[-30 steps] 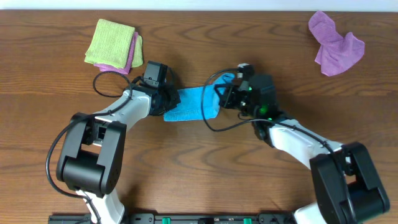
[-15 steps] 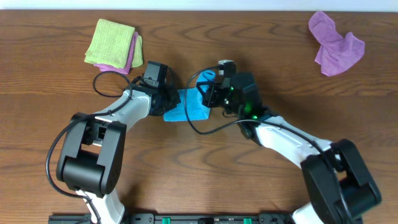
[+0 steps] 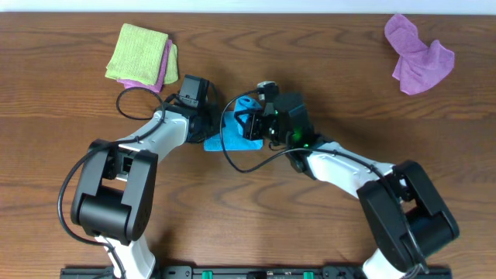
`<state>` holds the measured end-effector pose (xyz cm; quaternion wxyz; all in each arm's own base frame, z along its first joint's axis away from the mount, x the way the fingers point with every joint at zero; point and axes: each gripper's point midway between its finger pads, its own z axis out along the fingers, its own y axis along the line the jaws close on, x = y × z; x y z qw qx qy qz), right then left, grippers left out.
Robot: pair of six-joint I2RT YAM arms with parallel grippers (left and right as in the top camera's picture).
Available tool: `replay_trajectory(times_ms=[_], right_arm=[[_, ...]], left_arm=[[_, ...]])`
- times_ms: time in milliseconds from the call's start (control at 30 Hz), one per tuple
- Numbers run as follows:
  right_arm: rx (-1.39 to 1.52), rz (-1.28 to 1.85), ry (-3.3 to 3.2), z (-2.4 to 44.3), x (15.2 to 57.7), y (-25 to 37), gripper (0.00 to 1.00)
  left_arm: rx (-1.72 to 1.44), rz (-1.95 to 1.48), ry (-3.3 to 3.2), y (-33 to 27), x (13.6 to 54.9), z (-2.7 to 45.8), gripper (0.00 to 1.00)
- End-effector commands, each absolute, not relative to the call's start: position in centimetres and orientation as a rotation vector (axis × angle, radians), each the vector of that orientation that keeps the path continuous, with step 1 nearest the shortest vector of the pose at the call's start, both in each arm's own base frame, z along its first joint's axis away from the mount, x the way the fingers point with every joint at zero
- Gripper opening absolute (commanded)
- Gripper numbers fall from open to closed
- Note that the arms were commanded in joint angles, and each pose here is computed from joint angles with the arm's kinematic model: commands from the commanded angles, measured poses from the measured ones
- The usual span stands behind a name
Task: Fold the cloth
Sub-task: 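Fold the right end over toward the left gripper, then release the folded blue cloth and move both grippers away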
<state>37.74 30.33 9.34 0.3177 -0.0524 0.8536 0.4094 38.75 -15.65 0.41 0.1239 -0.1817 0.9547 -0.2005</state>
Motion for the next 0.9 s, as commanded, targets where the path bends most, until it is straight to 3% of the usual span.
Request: replay_trajectory(times_ms=[0, 367, 867], right_arm=[[-0.244, 1.104, 2.232, 9.7, 36.7, 32.1, 0.01], [-0.326, 1.1, 2.226, 9.6, 35.8, 32.8, 0.01], [-0.376, 1.077, 2.231, 9.1, 36.6, 33.6, 0.01]], left_arm=[[-0.493, -0.594, 2.797, -16.0, 39.0, 0.2, 0.06], [-0.491, -0.581, 2.798, -15.2, 39.2, 0.7, 0.06], [-0.424, -0.554, 2.657, -11.9, 42.8, 9.1, 0.06]])
